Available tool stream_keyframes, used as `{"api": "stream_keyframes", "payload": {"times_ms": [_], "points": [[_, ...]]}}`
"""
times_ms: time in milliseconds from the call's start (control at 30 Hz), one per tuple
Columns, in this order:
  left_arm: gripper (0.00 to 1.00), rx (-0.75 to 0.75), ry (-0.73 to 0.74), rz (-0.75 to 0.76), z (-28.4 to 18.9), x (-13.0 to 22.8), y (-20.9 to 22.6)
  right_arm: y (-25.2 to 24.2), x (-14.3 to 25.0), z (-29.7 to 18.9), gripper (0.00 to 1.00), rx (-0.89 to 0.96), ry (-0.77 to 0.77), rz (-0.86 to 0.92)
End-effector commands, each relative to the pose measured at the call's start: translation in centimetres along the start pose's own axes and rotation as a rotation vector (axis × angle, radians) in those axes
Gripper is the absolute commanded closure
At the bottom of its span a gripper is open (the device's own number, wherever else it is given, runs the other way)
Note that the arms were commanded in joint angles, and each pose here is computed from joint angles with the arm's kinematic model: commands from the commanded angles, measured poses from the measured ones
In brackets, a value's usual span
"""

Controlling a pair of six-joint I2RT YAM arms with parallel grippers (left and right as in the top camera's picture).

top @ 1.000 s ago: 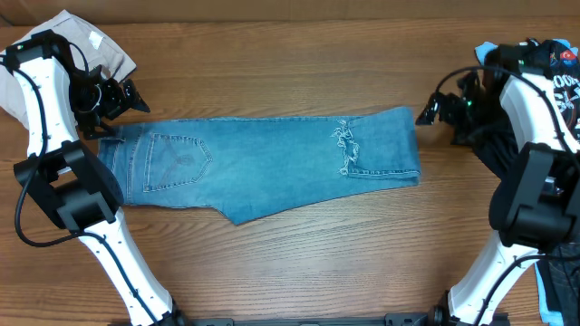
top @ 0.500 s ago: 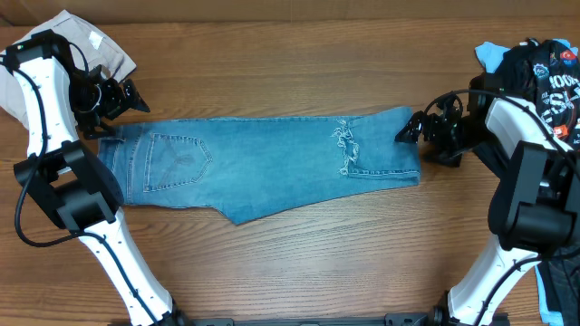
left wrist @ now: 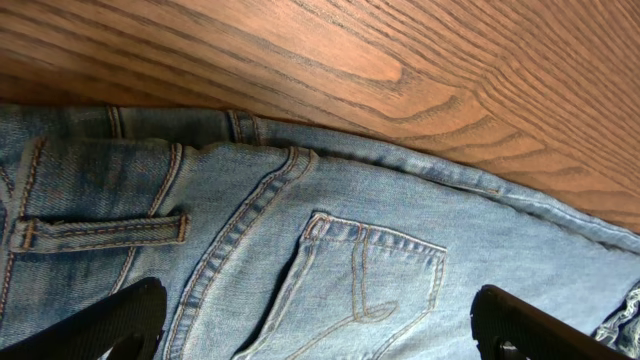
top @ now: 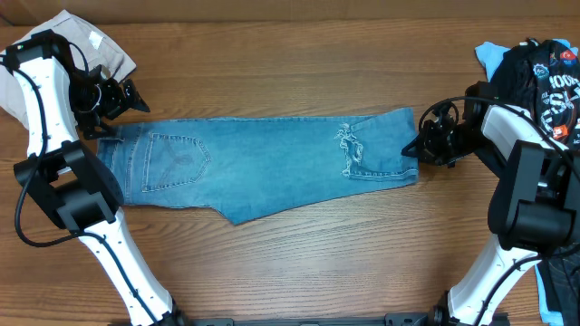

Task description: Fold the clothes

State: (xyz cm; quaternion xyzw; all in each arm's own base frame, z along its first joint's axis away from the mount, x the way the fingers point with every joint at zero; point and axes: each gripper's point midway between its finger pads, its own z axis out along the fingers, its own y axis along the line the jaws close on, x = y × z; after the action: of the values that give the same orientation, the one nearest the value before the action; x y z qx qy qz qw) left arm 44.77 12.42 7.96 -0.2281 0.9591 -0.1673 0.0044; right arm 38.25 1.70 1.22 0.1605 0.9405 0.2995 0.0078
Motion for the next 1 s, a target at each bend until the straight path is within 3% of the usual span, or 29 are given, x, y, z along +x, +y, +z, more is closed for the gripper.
{"api": "stream_keyframes", "payload": {"times_ms": [0, 200, 433, 733, 967], "points": [[0.00, -0.003, -0.010, 0.035, -0.7, 0.2, -0.5, -1.4, -0.5, 0.3, 0.96, 0.081, -0.018, 0.054], [0.00, -0.003, -0.010, 0.035, -0.7, 0.2, -0.5, -3.0, -2.2, -2.2, 0.96, 0.263, -0.069, 0.087], [0.00, -0.003, -0.010, 0.035, -0.7, 0.2, -0.5, -1.5, -4.2, -6.3, 0.96, 0.420, -0.165, 0.079], [0.00, -0.003, -0.011, 0.035, -0.7, 0.2, -0.5, 0.9, -2.8, -7.1, 0.96, 0.759, -0.270, 0.036], [0.00, -0.003, -0.011, 0.035, -0.7, 0.2, -0.5, 6.2, -0.6, -4.8, 0.96, 0.794, -0.259, -0.082]]}}
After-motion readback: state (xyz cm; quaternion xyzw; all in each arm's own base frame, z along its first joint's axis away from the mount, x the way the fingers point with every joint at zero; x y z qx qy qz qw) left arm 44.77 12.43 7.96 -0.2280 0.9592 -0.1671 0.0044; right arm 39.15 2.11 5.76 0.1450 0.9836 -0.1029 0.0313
